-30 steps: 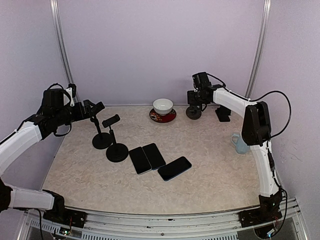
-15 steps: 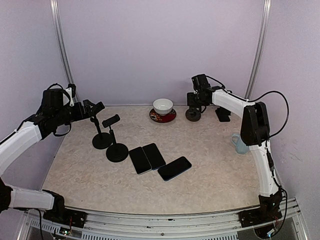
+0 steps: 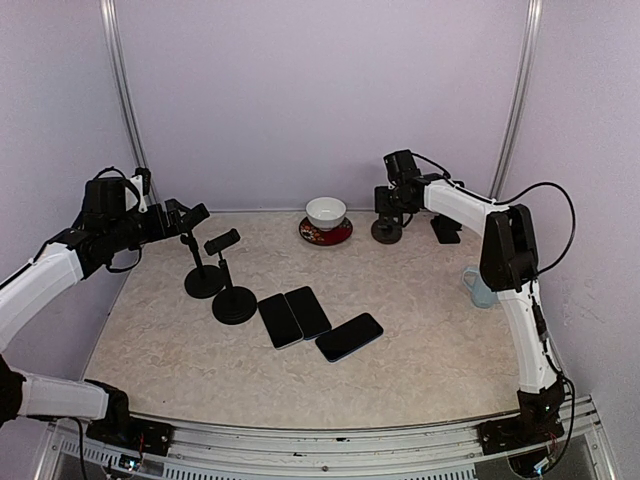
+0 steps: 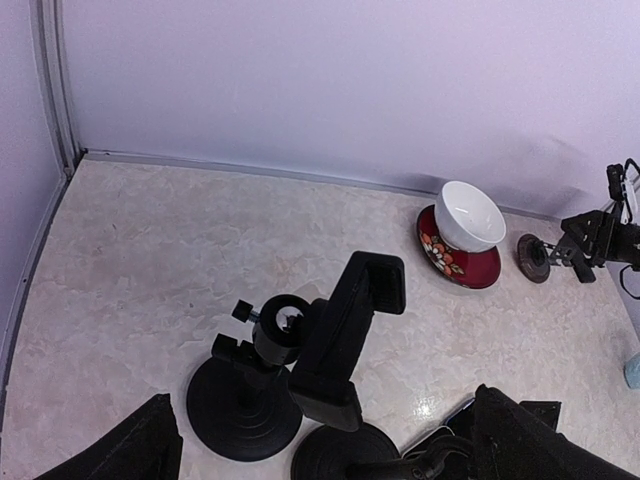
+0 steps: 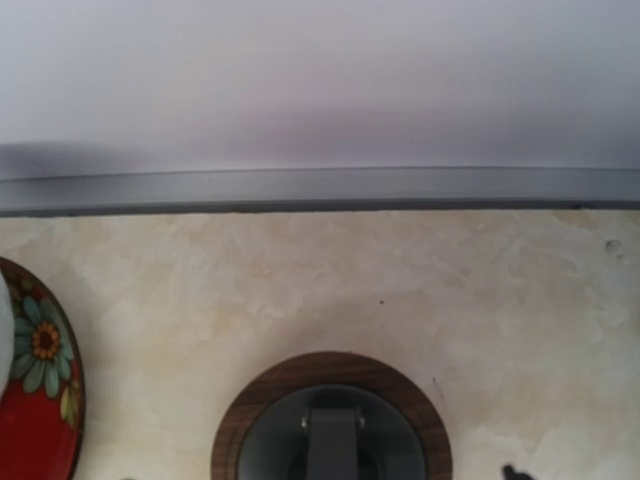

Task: Place the phone on the phone stand
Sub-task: Place the phone stand at the center of the board.

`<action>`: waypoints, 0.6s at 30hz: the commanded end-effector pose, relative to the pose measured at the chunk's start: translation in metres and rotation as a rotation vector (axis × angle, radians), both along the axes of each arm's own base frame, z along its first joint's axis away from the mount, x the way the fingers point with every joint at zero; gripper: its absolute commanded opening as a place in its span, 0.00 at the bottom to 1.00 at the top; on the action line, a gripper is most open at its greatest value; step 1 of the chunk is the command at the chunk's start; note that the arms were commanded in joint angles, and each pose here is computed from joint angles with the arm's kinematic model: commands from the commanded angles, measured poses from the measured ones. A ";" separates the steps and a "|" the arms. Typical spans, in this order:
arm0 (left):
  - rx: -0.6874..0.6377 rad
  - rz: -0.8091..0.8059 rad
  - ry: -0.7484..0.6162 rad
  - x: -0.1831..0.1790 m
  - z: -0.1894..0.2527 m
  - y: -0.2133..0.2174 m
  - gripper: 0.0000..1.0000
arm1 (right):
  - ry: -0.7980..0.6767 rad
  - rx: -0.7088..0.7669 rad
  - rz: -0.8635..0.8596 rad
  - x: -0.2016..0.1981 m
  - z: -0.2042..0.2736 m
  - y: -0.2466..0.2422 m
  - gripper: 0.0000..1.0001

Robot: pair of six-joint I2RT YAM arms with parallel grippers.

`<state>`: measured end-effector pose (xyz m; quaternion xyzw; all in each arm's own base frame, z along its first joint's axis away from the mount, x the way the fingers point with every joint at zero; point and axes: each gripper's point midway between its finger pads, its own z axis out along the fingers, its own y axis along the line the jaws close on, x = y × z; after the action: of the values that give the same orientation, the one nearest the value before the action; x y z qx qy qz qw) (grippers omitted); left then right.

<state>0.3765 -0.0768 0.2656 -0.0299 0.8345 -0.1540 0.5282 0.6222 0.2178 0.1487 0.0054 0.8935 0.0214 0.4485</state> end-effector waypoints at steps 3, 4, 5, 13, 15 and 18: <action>-0.015 0.002 -0.006 0.003 -0.002 0.001 0.99 | -0.044 0.038 -0.008 0.005 0.025 -0.004 0.47; -0.017 0.003 -0.005 0.003 -0.002 0.002 0.99 | -0.045 0.040 -0.005 0.005 0.027 -0.004 0.47; -0.016 0.004 -0.005 0.003 -0.003 0.002 0.99 | -0.047 0.043 -0.001 0.004 0.029 -0.003 0.47; -0.018 0.003 -0.007 0.003 -0.002 0.002 0.99 | -0.024 0.036 0.027 0.003 0.021 0.001 0.49; -0.021 0.003 -0.007 0.003 -0.002 0.002 0.99 | -0.010 0.031 0.026 0.003 0.014 0.000 0.50; -0.020 0.001 -0.005 0.003 -0.003 0.002 0.99 | -0.001 0.026 0.023 0.003 0.008 0.000 0.52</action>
<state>0.3763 -0.0752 0.2609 -0.0326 0.8370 -0.1539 0.5241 0.6203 0.2212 0.1452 -0.0022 0.8978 0.0346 0.4391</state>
